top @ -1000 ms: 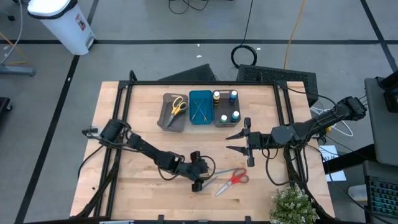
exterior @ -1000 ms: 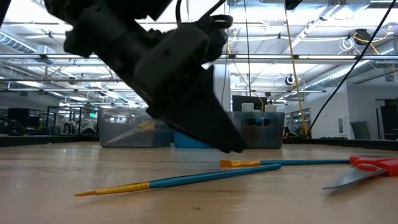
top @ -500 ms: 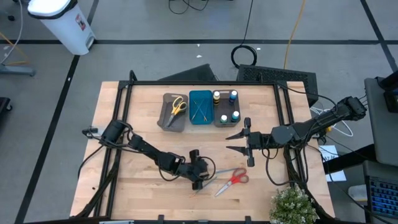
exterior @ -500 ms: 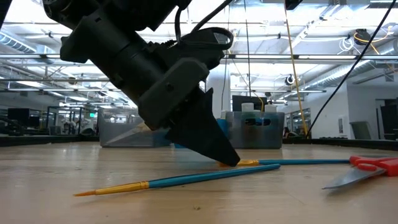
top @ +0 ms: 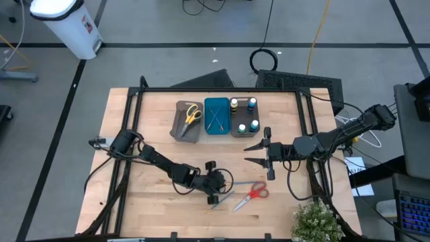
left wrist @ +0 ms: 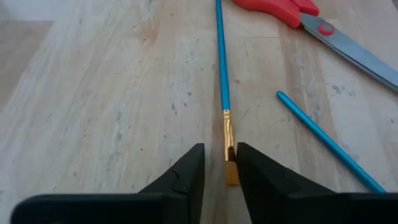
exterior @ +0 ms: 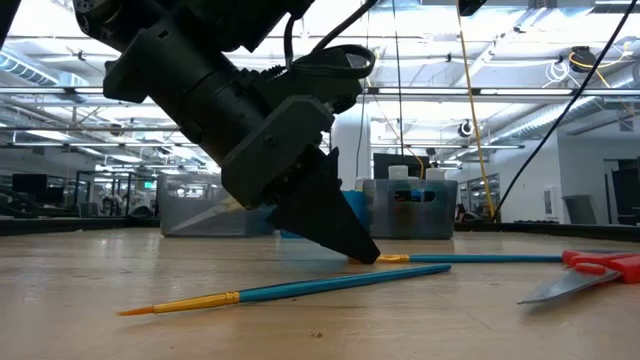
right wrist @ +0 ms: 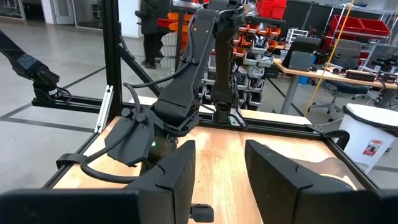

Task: Pick & Place Paint Supplies
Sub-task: Put the blue paint brush into the blue bin

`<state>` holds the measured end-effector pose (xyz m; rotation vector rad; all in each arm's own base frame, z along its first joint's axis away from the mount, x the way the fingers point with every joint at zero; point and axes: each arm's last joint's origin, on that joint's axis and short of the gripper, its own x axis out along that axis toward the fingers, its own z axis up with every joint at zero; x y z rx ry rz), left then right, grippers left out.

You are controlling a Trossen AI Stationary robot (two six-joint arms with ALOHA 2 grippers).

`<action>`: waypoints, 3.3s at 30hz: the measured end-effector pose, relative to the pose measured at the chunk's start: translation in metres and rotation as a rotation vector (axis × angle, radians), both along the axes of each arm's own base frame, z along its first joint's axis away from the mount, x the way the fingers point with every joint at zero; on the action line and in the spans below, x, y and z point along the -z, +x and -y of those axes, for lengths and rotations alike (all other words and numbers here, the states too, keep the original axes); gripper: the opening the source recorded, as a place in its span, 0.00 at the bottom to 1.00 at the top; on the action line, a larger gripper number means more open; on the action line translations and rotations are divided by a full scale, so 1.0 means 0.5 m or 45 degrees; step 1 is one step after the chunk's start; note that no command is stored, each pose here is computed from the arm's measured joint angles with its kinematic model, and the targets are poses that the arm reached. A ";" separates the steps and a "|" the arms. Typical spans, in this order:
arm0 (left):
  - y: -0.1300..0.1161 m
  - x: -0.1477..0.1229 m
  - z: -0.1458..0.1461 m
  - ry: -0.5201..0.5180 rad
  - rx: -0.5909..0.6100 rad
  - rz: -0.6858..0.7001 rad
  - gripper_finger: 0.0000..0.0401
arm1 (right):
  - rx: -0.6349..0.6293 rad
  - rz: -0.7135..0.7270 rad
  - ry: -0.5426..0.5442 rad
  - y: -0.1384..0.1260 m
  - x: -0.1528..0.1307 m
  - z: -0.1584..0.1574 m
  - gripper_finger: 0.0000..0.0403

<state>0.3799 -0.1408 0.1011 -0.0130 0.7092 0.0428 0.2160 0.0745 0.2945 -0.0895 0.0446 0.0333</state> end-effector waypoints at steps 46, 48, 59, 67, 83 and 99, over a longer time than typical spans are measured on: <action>0.006 0.025 -0.042 0.052 -0.203 -0.036 0.01 | 0.000 -0.003 -0.001 0.000 0.000 0.000 0.32; 0.004 0.012 -0.043 0.060 -0.205 -0.037 0.01 | 0.000 -0.002 -0.001 0.000 0.000 0.000 0.32; -0.026 -0.083 -0.058 0.159 -0.320 -0.024 0.00 | 0.000 -0.005 -0.002 0.000 0.000 0.000 0.32; -0.029 -0.101 -0.060 0.083 -0.284 -0.032 0.01 | 0.000 -0.007 -0.003 0.000 0.001 0.000 0.32; -0.016 0.000 -0.070 -0.081 -0.366 -0.212 0.35 | 0.000 -0.002 0.000 0.000 0.000 0.000 0.32; -0.029 0.012 -0.077 -0.102 -0.425 -0.321 0.02 | 0.000 -0.003 -0.001 0.000 0.000 0.000 0.32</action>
